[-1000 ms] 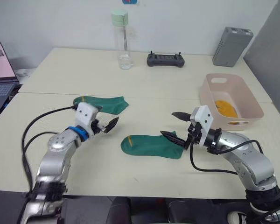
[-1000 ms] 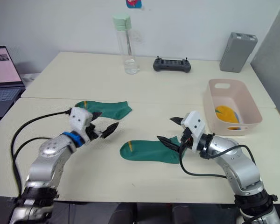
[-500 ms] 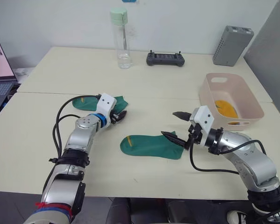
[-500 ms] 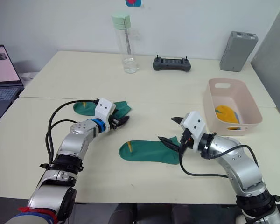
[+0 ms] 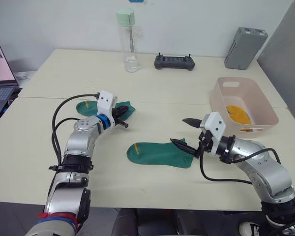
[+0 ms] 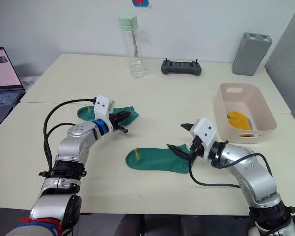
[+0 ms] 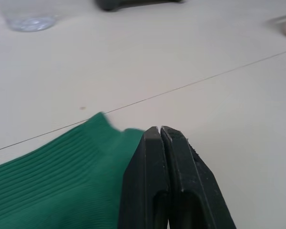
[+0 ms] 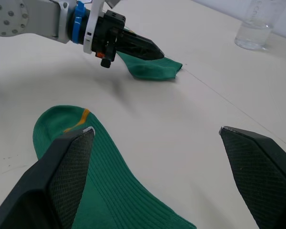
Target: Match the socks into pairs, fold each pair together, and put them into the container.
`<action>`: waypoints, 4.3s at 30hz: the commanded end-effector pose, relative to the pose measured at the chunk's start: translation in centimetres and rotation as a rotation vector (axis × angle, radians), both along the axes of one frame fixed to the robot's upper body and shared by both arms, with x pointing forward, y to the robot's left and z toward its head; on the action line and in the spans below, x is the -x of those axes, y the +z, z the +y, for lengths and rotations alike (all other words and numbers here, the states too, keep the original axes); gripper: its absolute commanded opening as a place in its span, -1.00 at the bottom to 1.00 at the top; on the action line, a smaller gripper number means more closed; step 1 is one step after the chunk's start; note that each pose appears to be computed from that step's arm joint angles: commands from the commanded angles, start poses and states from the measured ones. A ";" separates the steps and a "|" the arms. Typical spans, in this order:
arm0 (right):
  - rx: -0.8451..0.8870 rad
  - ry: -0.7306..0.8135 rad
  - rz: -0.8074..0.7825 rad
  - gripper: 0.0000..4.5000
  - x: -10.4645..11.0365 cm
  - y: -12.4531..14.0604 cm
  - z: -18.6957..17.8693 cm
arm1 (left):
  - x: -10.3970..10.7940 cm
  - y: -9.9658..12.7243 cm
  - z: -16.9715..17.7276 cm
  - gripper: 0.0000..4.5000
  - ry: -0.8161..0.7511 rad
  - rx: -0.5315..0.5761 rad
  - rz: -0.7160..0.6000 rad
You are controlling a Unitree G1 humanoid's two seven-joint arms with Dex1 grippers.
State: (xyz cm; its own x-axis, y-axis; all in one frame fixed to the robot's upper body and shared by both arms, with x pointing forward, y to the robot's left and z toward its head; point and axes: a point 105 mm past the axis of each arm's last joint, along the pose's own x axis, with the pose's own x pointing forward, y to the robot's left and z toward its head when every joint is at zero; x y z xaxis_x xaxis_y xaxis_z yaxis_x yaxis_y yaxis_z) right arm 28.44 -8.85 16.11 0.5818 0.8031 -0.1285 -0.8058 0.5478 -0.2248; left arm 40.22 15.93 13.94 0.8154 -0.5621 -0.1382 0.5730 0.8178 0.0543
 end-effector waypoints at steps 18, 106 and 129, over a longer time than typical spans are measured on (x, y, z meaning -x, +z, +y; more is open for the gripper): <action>-0.021 0.020 -0.050 1.00 0.2 1.7 0.4 | -2.3 -1.3 1.4 0.73 0.117 -0.225 0.002; -0.054 -0.146 0.273 -1.00 -8.9 -0.8 -0.8 | -2.6 0.6 4.2 -0.99 0.038 0.002 0.084; -0.040 -0.112 0.285 -1.00 -7.7 -0.7 -0.4 | -3.1 -1.6 1.4 -0.24 0.018 -0.046 0.153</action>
